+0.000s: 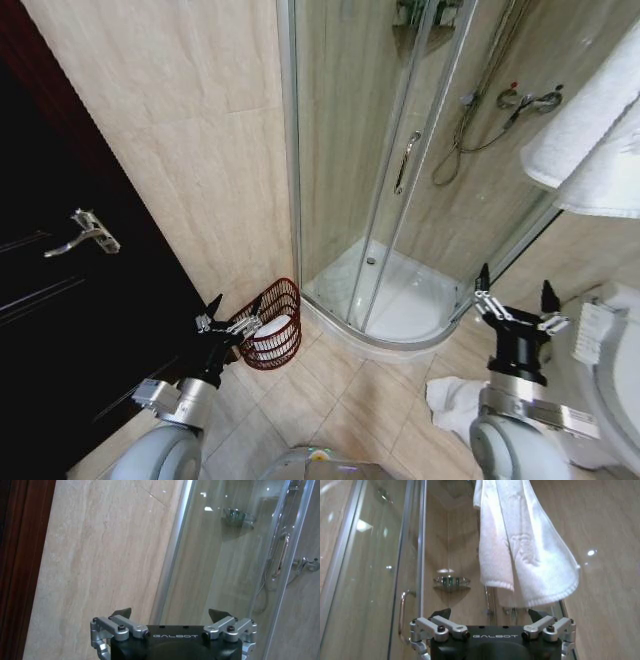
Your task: Discard the used towel into the hamper.
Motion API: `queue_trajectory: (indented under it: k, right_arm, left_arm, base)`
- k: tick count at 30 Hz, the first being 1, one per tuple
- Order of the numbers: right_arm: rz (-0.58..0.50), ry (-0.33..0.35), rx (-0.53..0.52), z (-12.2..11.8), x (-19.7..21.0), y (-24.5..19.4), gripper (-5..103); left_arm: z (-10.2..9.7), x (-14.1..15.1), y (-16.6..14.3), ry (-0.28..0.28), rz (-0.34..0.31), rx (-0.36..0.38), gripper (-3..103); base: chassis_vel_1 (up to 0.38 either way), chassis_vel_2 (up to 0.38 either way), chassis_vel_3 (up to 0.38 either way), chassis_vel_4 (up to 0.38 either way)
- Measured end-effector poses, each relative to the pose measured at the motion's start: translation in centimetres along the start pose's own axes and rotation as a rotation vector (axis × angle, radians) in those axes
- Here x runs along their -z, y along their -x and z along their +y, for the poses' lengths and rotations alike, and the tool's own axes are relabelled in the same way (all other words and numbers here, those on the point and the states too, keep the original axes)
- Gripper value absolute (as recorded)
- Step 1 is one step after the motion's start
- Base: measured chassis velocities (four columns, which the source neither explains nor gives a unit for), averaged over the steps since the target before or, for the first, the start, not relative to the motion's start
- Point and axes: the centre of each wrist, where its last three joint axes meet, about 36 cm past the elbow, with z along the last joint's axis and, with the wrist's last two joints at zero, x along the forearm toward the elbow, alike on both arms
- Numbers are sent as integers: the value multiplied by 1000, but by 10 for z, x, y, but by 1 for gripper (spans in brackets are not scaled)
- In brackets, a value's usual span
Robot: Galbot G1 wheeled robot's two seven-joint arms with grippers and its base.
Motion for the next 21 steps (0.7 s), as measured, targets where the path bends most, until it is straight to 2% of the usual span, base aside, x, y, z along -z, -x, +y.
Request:
queue_trajectory:
  k: [6, 10, 14, 21]
  right_arm:
    - [-30, -18, 28, -12, 20, 11, 100]
    - [-92, -81, 62, -26, 33, 24, 100]
    - [-127, -113, 72, -34, 41, 31, 100]
    - [-149, -136, 91, -48, 50, 38, 100]
  left_arm:
    - [0, 0, 0, 0, 0, 0, 100]
    - [0, 0, 0, 0, 1, 0, 100]
    - [0, 0, 0, 0, 0, 0, 100]
    - [0, 0, 0, 0, 0, 0, 100]
  base:
    - [0, 0, 0, 0]
    - [0, 0, 0, 0]
    - [0, 0, 0, 0]
    - [0, 0, 0, 0]
